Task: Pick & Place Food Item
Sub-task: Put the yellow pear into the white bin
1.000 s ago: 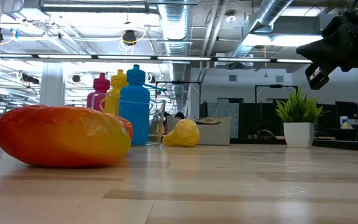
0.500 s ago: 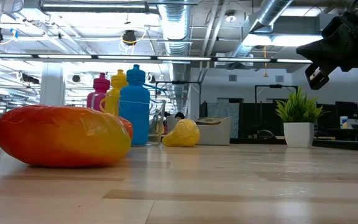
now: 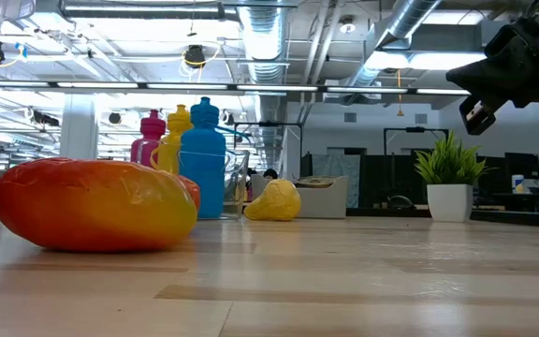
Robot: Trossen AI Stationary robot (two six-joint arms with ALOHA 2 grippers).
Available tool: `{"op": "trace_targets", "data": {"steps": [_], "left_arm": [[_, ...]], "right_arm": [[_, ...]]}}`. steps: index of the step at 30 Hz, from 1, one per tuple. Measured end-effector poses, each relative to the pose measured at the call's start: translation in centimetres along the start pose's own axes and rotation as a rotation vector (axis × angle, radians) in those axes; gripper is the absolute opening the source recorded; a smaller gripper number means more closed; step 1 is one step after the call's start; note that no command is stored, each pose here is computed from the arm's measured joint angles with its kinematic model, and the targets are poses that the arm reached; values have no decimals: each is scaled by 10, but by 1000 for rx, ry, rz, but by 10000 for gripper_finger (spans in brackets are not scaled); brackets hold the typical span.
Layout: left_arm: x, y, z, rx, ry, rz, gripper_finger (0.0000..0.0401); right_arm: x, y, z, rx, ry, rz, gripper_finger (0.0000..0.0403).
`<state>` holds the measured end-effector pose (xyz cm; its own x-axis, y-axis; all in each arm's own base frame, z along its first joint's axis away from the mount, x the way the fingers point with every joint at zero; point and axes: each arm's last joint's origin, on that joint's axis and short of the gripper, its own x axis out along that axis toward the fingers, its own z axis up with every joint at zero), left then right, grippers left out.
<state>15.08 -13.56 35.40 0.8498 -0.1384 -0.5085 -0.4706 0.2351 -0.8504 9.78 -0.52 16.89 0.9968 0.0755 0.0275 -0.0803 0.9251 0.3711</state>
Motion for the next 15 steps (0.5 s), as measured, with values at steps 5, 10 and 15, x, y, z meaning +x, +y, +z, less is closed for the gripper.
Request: {"op": "trace_targets", "data": {"steps": [5, 10, 15], "left_arm": [[-7, -5, 12, -28, -330, -104, 332], [4, -12, 21, 28, -544, -124, 329], [30, -37, 47, 244, -495, -159, 329]], "right_arm": [[0, 0, 0, 0, 0, 0, 12], [0, 0, 0, 0, 0, 0, 12], [0, 0, 0, 0, 0, 0, 12]]}}
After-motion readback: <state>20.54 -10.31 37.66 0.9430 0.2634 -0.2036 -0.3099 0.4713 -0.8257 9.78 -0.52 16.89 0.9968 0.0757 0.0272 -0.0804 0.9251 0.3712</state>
